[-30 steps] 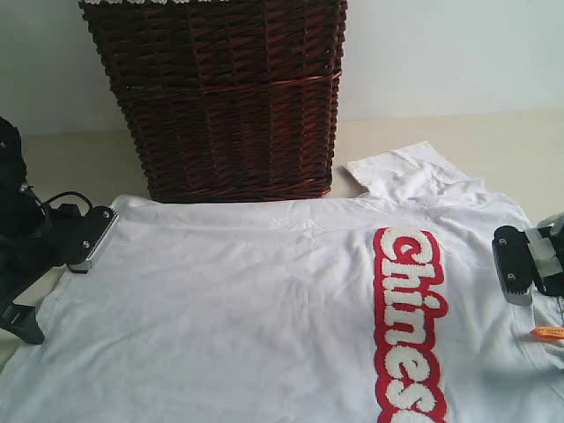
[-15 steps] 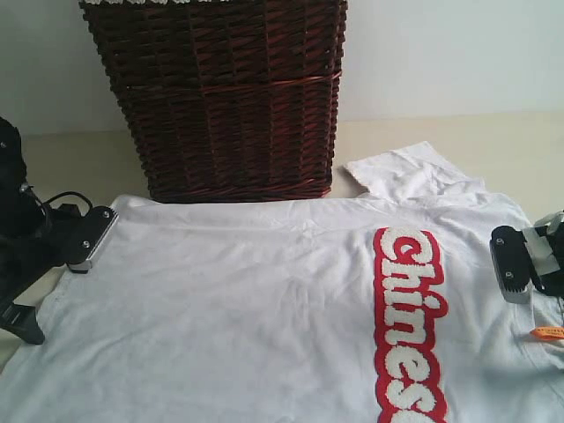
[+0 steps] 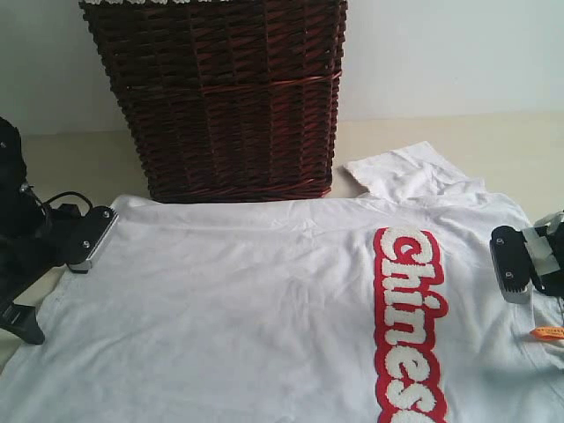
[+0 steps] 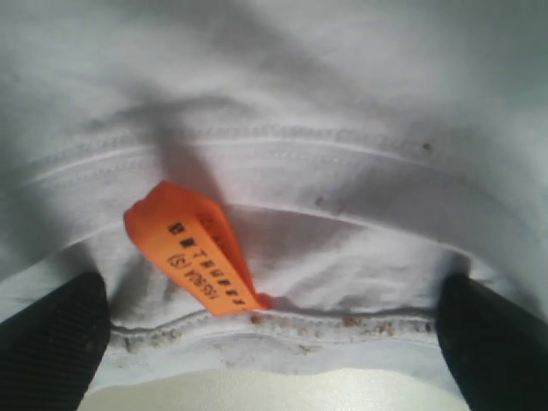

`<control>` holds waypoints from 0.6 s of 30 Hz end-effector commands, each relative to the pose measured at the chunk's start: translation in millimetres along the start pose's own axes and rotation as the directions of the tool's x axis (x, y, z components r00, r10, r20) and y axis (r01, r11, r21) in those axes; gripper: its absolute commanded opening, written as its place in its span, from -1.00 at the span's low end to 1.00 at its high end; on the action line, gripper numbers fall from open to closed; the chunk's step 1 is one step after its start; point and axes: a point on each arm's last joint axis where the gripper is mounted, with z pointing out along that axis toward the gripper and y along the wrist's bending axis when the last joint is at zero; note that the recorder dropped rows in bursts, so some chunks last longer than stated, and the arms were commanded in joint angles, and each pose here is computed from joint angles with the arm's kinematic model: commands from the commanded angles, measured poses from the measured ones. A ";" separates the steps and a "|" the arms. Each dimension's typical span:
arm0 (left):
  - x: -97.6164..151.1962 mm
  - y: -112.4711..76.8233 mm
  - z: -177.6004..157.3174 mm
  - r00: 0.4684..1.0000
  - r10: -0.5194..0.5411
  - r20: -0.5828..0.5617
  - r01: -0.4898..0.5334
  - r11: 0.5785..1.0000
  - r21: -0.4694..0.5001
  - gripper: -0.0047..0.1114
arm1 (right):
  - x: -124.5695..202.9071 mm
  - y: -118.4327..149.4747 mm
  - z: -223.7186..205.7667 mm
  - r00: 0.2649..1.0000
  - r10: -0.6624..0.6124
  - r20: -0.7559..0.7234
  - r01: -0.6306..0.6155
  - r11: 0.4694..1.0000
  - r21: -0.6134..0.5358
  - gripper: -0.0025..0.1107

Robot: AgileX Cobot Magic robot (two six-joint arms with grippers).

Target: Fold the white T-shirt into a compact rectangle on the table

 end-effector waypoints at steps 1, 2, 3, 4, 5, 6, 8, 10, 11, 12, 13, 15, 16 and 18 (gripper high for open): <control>2.4 -0.8 11.3 1.000 -0.010 -0.005 0.010 1.000 0.010 0.89 | -6.4 6.2 44.9 1.000 -0.023 0.013 0.023 0.999 -0.044 0.86; 2.4 -0.8 11.3 1.000 -0.010 -0.005 0.010 1.000 0.010 0.89 | -6.6 6.3 44.9 1.000 -0.019 0.015 0.019 0.999 -0.045 0.86; 2.4 -0.8 11.3 1.000 -0.010 -0.005 0.010 1.000 0.010 0.89 | -6.6 6.3 44.9 1.000 -0.019 0.015 0.019 0.999 -0.045 0.86; 2.4 -0.8 11.3 1.000 -0.010 -0.005 0.010 1.000 0.010 0.89 | -6.6 6.3 44.9 1.000 -0.019 0.015 0.019 0.999 -0.045 0.86; 2.4 -0.8 11.3 1.000 -0.010 -0.005 0.010 1.000 0.010 0.89 | -6.6 6.3 44.9 1.000 -0.019 0.015 0.019 0.999 -0.045 0.86; 2.4 -0.8 11.3 1.000 -0.010 -0.005 0.010 1.000 0.010 0.89 | -6.6 6.3 44.9 1.000 -0.019 0.015 0.019 0.999 -0.045 0.86; 2.4 -0.8 11.3 1.000 -0.010 -0.005 0.010 1.000 0.010 0.89 | -6.6 6.3 44.9 1.000 -0.019 0.015 0.019 0.999 -0.045 0.86; 2.4 -0.8 11.3 1.000 -0.010 -0.005 0.010 1.000 0.010 0.89 | -6.7 6.4 44.9 1.000 -0.017 0.017 0.018 0.999 -0.046 0.86; 2.4 -0.8 11.3 1.000 -0.010 -0.005 0.010 1.000 0.010 0.89 | -7.4 5.2 45.5 1.000 -0.017 0.022 0.018 0.999 -0.034 0.86; 2.4 -0.8 11.3 1.000 -0.010 -0.005 0.010 1.000 0.010 0.89 | -7.9 4.0 45.5 0.999 -0.017 0.028 0.017 1.000 -0.021 0.86; 2.4 -0.8 11.3 1.000 -0.010 -0.005 0.010 1.000 0.010 0.89 | -8.3 3.2 45.5 0.999 -0.017 0.032 0.017 1.000 -0.011 0.86; 2.4 -0.8 11.3 1.000 -0.010 -0.005 0.010 1.000 0.010 0.89 | -8.4 3.0 45.5 0.999 -0.017 0.033 0.017 1.000 -0.009 0.86; 2.4 -0.8 11.3 1.000 -0.010 -0.005 0.010 1.000 0.010 0.89 | -8.4 3.0 45.5 0.999 -0.017 0.033 0.017 1.000 -0.009 0.86; 2.4 -0.8 11.3 1.000 -0.010 -0.005 0.010 1.000 0.010 0.89 | -8.1 3.5 45.5 0.999 -0.017 0.030 0.017 1.000 -0.015 0.86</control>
